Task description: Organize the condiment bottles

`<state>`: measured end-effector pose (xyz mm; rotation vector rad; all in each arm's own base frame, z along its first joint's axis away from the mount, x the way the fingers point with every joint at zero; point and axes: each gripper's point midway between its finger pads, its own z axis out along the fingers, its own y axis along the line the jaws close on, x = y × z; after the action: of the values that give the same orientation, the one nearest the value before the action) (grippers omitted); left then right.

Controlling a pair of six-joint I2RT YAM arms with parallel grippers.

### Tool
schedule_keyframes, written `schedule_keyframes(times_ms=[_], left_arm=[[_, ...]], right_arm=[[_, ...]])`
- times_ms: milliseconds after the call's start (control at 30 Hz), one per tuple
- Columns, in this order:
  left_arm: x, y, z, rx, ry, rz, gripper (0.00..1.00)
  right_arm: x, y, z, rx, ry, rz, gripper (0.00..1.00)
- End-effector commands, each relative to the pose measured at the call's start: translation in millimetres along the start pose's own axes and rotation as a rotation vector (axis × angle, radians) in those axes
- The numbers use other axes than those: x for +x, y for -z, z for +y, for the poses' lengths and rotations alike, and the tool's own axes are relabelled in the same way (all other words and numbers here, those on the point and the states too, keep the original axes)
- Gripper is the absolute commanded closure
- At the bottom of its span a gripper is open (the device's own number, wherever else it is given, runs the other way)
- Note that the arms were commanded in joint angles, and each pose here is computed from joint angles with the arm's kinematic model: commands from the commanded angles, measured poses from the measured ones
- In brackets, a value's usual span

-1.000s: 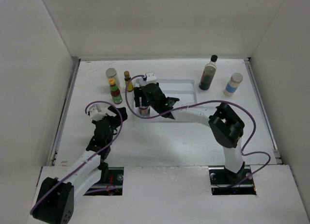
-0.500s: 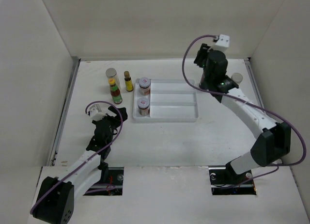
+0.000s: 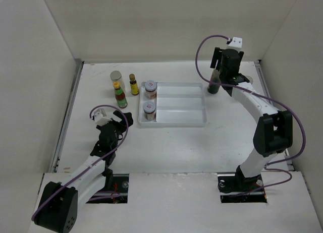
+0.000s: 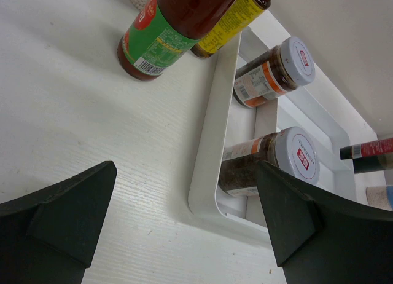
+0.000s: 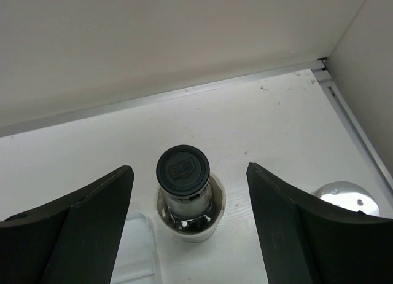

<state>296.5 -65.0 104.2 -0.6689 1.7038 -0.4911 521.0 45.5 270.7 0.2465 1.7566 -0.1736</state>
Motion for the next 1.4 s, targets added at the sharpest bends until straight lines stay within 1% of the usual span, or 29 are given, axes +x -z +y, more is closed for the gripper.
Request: schedule_keyframes(times_ms=[0, 100, 167, 267, 300, 333, 400, 467, 567, 633, 733, 867, 1133, 1267, 1367], left_arm=[[-8, -1, -12, 0.04, 0.024, -0.031, 0.0], [-8, 0, -14, 0.051, 0.025, -0.025, 0.0], [-8, 1, -15, 0.056, 0.026, -0.029, 0.0], [-7, -1, -12, 0.042, 0.023, -0.024, 0.0], [-7, -1, -12, 0.044, 0.023, -0.022, 0.0], [-8, 0, -14, 0.049, 0.025, -0.025, 0.0], [-9, 0, -13, 0.048, 0.025, -0.03, 0.0], [-8, -1, -12, 0.041, 0.024, -0.029, 0.0], [-9, -1, -14, 0.049, 0.025, -0.027, 0.0], [-10, 0, -14, 0.05, 0.027, -0.032, 0.0], [-8, -2, -12, 0.041, 0.023, -0.025, 0.0], [-9, -1, -14, 0.049, 0.026, -0.031, 0.0], [-9, 0, -14, 0.054, 0.027, -0.03, 0.0], [-10, 1, -13, 0.053, 0.028, -0.028, 0.0], [-9, 1, -13, 0.053, 0.028, -0.031, 0.0]], right_arm=[[-29, -10, 9, -0.058, -0.032, -0.063, 0.22], [-24, -25, 7, -0.046, -0.038, -0.074, 0.31], [-19, -30, 6, -0.044, -0.037, -0.067, 0.4], [-17, -34, 5, -0.035, -0.042, -0.071, 0.59], [-19, -34, 5, -0.033, -0.045, -0.078, 0.65], [-26, -30, 4, -0.027, -0.054, -0.095, 0.68], [-48, -20, -4, -0.001, -0.075, -0.16, 0.71], [-80, -6, -12, 0.012, -0.11, -0.242, 0.73], [-120, 18, -11, -0.008, -0.147, -0.324, 0.73], [-137, 38, 5, -0.054, -0.148, -0.356, 0.73], [-148, 55, 32, -0.116, -0.144, -0.378, 0.72], [-140, 72, 85, -0.236, -0.156, -0.363, 0.72], [-125, 85, 195, -0.411, -0.151, -0.333, 0.72], [-116, 85, 232, -0.462, -0.143, -0.318, 0.72], [-104, 82, 247, -0.477, -0.131, -0.301, 0.71]])
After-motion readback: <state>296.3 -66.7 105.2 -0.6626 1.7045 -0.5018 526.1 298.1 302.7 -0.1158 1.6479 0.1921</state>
